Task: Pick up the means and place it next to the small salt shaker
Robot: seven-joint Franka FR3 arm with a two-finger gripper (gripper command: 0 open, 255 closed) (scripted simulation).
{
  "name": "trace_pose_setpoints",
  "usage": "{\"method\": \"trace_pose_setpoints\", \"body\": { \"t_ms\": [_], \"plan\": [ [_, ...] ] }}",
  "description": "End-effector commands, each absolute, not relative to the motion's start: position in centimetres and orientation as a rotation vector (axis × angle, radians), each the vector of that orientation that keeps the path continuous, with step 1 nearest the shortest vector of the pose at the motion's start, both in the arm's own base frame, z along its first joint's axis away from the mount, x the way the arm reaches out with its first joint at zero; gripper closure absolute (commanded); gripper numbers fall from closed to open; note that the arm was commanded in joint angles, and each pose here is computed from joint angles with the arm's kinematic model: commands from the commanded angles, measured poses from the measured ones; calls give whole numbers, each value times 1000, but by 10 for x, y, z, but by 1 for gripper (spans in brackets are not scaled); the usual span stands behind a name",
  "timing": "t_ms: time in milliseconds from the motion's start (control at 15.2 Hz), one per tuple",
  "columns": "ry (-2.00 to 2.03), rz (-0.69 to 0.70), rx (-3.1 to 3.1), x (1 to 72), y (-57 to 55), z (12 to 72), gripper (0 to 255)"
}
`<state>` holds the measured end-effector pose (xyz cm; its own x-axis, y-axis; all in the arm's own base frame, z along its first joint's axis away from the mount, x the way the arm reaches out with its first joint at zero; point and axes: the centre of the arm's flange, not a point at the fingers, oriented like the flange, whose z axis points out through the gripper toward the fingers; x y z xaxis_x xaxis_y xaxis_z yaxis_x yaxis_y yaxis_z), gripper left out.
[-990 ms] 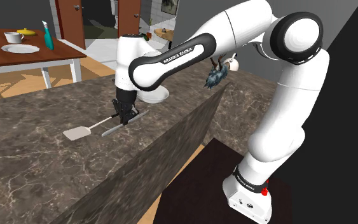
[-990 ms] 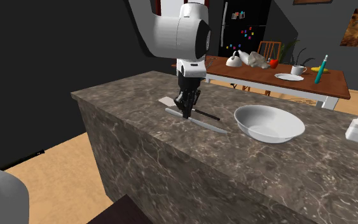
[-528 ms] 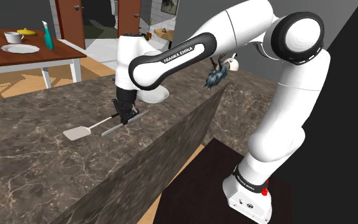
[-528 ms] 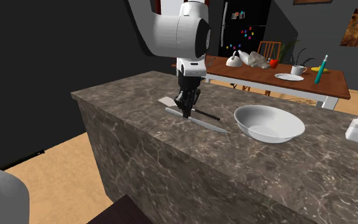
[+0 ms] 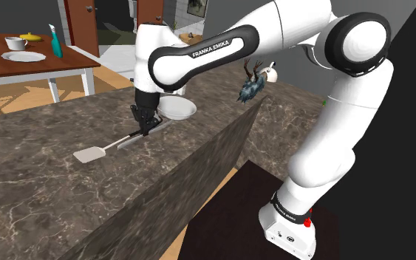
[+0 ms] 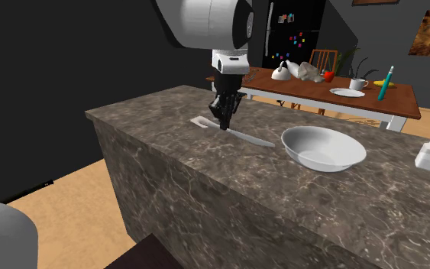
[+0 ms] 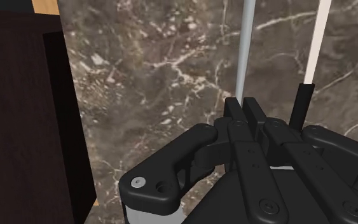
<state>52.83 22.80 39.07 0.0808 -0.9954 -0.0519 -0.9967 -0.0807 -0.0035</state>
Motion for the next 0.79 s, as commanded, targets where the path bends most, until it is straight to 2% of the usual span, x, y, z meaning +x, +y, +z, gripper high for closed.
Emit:
{"method": "trace_pose_setpoints", "body": {
  "t_ms": [0,726],
  "plan": [
    [2104,56,-2281,528,228,401,255],
    [2104,56,-2281,528,228,459,255]
  ]
}}
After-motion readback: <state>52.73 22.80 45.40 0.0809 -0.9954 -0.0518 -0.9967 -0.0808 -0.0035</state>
